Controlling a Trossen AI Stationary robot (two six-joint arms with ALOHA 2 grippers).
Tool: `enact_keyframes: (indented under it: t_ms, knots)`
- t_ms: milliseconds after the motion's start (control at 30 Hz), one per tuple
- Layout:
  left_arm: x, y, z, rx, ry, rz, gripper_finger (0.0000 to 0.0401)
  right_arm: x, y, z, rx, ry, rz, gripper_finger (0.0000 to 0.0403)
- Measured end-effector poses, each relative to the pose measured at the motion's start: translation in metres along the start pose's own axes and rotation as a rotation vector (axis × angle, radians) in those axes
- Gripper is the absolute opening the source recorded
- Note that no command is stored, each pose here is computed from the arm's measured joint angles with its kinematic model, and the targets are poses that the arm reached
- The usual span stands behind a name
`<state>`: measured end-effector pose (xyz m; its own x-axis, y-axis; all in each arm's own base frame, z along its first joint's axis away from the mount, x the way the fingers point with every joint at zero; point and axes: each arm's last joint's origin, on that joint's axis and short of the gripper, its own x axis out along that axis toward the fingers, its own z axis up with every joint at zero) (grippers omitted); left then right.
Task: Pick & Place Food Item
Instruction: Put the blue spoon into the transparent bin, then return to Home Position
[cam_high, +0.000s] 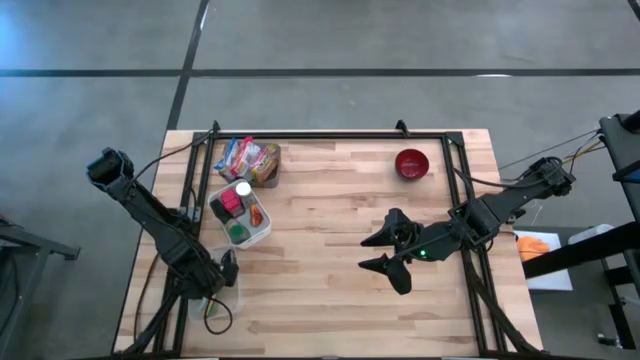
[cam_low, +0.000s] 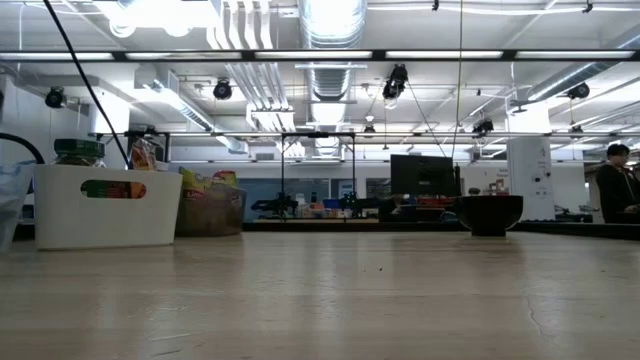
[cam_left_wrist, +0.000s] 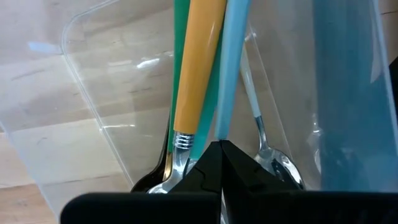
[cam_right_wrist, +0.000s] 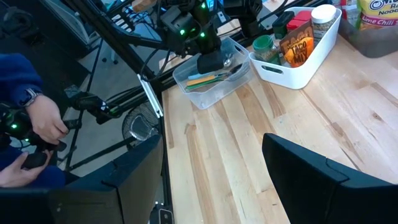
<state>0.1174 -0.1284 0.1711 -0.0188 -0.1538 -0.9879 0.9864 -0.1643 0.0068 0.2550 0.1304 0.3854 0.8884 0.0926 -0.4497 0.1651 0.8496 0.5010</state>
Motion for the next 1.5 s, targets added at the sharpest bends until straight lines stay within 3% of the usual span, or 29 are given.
enact_keyframes:
  t_ms: [400,733,1300,1500]
  knots:
    - [0.0,0.003,0.002,0.001,-0.025,0.032,0.0,0.0,0.0,0.0,0.0,0.0,0.0,0.0271]
    - [-0.001,0.008,0.006,-0.079,-0.07,0.084,0.0006,0.0,0.0,0.0,0.0,0.0,0.0,0.0271]
    - [-0.002,0.01,0.008,-0.196,-0.085,0.089,0.0171,0.0,0.0,0.0,0.0,0.0,0.0,0.0271]
    - [-0.014,0.01,0.009,-0.262,-0.137,0.156,0.0211,0.0,0.0,0.0,0.0,0.0,0.0,0.0271]
